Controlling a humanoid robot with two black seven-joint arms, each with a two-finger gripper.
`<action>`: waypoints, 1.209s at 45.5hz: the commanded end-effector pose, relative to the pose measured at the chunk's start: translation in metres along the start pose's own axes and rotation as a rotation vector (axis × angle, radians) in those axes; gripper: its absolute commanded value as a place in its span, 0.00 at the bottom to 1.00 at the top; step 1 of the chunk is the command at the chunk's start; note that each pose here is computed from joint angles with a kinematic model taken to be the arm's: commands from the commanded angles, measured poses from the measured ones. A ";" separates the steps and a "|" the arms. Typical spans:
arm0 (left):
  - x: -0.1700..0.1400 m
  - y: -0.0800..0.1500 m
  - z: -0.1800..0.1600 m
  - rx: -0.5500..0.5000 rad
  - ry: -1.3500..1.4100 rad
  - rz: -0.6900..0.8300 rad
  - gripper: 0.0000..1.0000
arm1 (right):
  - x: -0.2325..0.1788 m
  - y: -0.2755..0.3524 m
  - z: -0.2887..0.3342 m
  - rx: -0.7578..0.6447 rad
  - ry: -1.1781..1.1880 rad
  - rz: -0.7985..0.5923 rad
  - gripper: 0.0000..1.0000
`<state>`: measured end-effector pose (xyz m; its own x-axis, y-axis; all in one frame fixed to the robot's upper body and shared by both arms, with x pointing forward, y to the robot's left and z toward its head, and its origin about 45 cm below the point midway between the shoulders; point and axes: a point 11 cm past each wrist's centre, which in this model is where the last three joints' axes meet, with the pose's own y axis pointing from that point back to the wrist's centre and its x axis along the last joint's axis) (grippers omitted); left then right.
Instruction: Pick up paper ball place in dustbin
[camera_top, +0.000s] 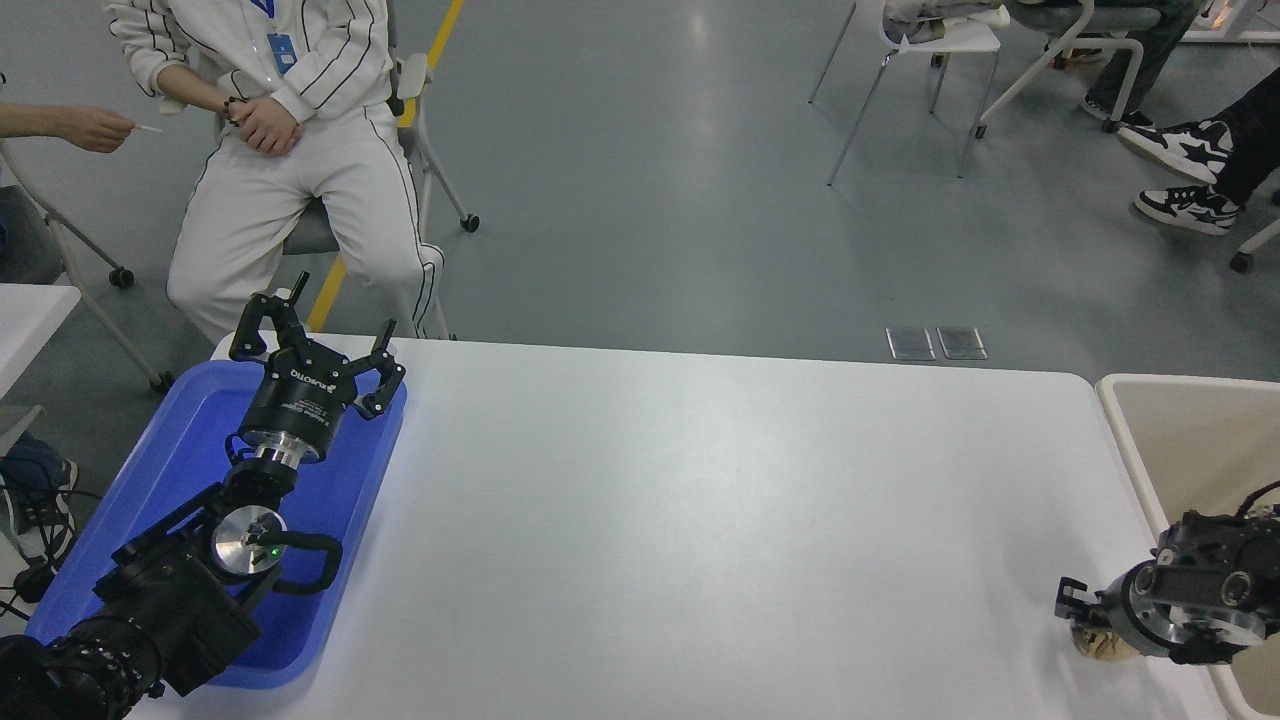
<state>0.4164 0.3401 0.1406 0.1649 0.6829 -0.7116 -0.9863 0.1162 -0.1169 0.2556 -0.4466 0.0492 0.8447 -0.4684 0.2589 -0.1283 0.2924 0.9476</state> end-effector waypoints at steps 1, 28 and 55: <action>0.000 0.000 0.000 0.000 0.000 -0.001 1.00 | -0.013 0.001 -0.002 0.022 -0.145 -0.076 0.00; 0.000 0.000 0.000 0.000 0.000 -0.001 1.00 | 0.016 0.042 0.000 0.082 -0.173 -0.056 0.00; 0.000 0.000 0.000 0.000 0.000 -0.001 1.00 | 0.035 0.142 -0.021 0.143 0.155 -0.098 0.00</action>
<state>0.4166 0.3400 0.1409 0.1659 0.6827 -0.7117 -0.9861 0.1168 -0.1178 0.2716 -0.4240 0.1451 0.8581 -0.4744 0.1963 -0.1331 0.1637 0.9775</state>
